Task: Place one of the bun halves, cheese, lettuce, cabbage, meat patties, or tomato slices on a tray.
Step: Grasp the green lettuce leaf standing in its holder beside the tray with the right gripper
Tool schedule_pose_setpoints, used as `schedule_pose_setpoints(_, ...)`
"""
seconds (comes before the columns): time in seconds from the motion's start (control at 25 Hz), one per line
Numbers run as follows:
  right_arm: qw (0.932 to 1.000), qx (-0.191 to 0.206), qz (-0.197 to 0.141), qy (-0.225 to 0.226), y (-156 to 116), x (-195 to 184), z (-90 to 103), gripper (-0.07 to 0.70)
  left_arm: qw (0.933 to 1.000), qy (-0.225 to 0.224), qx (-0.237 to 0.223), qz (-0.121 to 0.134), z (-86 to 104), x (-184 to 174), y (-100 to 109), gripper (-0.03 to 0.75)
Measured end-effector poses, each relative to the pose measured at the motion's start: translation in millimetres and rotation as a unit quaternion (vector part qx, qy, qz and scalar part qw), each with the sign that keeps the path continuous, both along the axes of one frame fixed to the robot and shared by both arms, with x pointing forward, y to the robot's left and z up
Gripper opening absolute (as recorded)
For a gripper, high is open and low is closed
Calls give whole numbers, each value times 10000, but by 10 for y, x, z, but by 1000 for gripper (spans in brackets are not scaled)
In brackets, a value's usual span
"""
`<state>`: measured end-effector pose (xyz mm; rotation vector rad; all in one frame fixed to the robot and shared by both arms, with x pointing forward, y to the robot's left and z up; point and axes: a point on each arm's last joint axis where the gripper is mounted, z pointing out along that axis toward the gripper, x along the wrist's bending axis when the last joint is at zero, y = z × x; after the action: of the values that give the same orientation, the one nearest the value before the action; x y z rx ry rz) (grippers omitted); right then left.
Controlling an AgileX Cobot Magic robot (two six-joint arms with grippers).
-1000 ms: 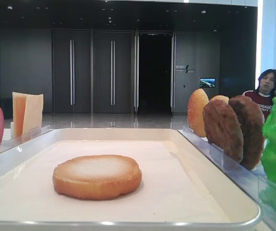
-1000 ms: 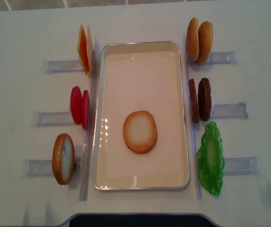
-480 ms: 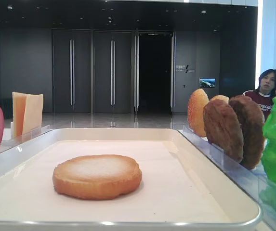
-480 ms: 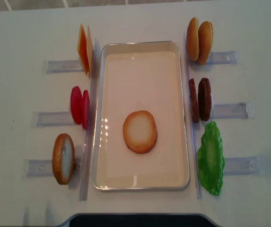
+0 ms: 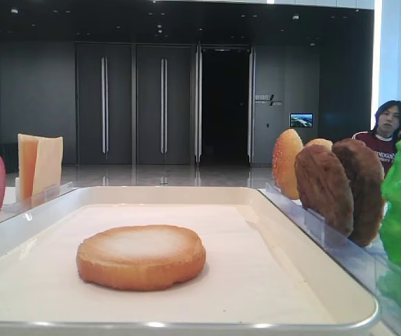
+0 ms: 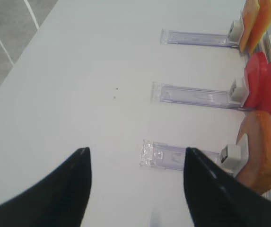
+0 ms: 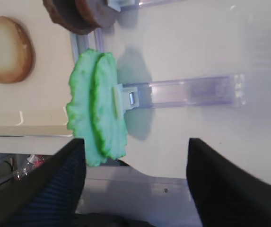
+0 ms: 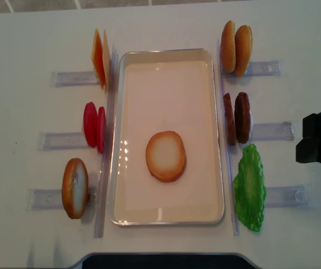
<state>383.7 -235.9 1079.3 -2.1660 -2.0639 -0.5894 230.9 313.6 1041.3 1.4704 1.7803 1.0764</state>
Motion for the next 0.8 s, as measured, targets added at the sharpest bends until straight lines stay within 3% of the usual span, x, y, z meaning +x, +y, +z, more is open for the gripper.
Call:
schedule_pose_setpoints(0.28, 9981, -250, 404, 389, 360, -83, -110, 466, 10000, 0, 0, 0, 0, 0, 0, 468)
schedule_pose_setpoints(0.8, 9974, -367, 600, 176, 717, 8, -278, 466, 10000, 0, 0, 0, 0, 0, 0, 468)
